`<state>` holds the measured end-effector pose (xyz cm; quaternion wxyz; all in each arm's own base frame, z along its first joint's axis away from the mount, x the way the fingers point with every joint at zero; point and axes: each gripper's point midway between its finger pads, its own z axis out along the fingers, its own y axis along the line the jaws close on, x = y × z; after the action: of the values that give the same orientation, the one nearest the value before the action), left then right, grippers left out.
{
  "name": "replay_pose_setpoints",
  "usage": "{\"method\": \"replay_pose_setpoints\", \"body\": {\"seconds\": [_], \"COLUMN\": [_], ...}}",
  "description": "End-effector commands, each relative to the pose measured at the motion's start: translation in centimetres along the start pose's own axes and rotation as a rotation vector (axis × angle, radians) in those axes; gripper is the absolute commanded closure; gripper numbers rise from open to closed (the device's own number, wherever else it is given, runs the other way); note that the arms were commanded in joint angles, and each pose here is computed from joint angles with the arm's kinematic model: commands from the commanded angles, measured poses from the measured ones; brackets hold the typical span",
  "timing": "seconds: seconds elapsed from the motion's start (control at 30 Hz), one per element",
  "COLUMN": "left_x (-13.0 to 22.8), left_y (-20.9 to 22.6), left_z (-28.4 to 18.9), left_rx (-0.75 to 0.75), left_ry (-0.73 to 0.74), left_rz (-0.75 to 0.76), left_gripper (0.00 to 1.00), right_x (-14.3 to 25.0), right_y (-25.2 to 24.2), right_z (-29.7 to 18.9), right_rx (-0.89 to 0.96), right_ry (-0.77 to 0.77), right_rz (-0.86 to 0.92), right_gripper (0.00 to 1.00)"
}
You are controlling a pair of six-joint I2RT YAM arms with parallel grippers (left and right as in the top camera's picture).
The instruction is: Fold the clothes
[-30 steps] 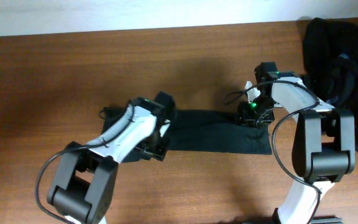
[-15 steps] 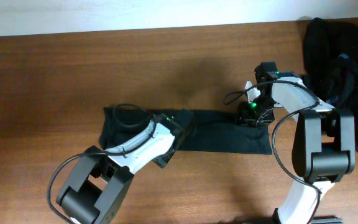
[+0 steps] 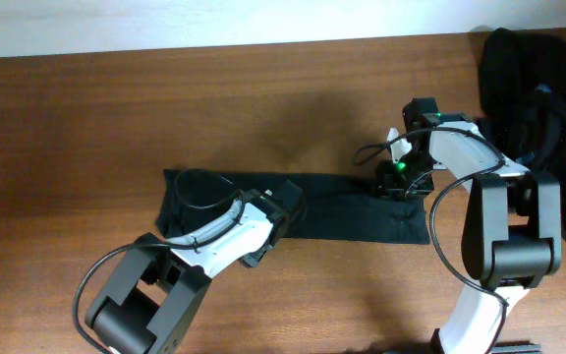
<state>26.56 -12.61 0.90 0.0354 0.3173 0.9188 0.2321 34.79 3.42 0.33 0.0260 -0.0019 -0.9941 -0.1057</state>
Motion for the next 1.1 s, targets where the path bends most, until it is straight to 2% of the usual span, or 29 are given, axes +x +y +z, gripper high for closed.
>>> {"method": "replay_pose_setpoints", "body": {"seconds": [0.0, 0.07, 0.13, 0.3, 0.47, 0.63, 0.73, 1.07], "left_x": [0.5, 0.5, 0.5, 0.1, -1.4, -2.8, -3.3, -4.6], "left_y": [-0.1, -0.1, 0.0, 0.4, 1.0, 1.3, 1.3, 1.5], "left_z": [0.4, 0.4, 0.4, -0.5, -2.0, -2.7, -2.8, -2.9], "left_rx": [-0.007, -0.007, -0.007, -0.008, -0.006, -0.006, -0.008, -0.013], "left_ry": [0.014, 0.014, 0.014, 0.011, -0.026, -0.068, -0.087, -0.138], "left_rz": [0.017, 0.017, 0.017, 0.016, 0.001, 0.071, 0.105, 0.104], "left_gripper": [0.57, 0.71, 0.78, 0.84, 0.82, 0.71, 0.59, 0.58], "right_x": [0.6, 0.6, 0.6, 0.6, 0.6, 0.7, 0.7, 1.0], "right_y": [-0.9, -0.9, -0.9, -0.9, -0.9, -0.9, -0.9, -0.9], "right_z": [0.7, 0.7, 0.7, 0.7, 0.7, 0.7, 0.7, 0.9], "right_rx": [0.039, 0.039, 0.039, 0.039, 0.039, 0.039, 0.039, 0.038], "right_ry": [0.018, 0.018, 0.018, 0.018, 0.018, 0.022, 0.022, 0.031], "right_rz": [-0.002, -0.002, -0.002, -0.002, -0.002, -0.002, -0.002, 0.0], "right_gripper": [0.45, 0.45, 0.45, 0.45, 0.45, 0.45, 0.45, 0.45]}}
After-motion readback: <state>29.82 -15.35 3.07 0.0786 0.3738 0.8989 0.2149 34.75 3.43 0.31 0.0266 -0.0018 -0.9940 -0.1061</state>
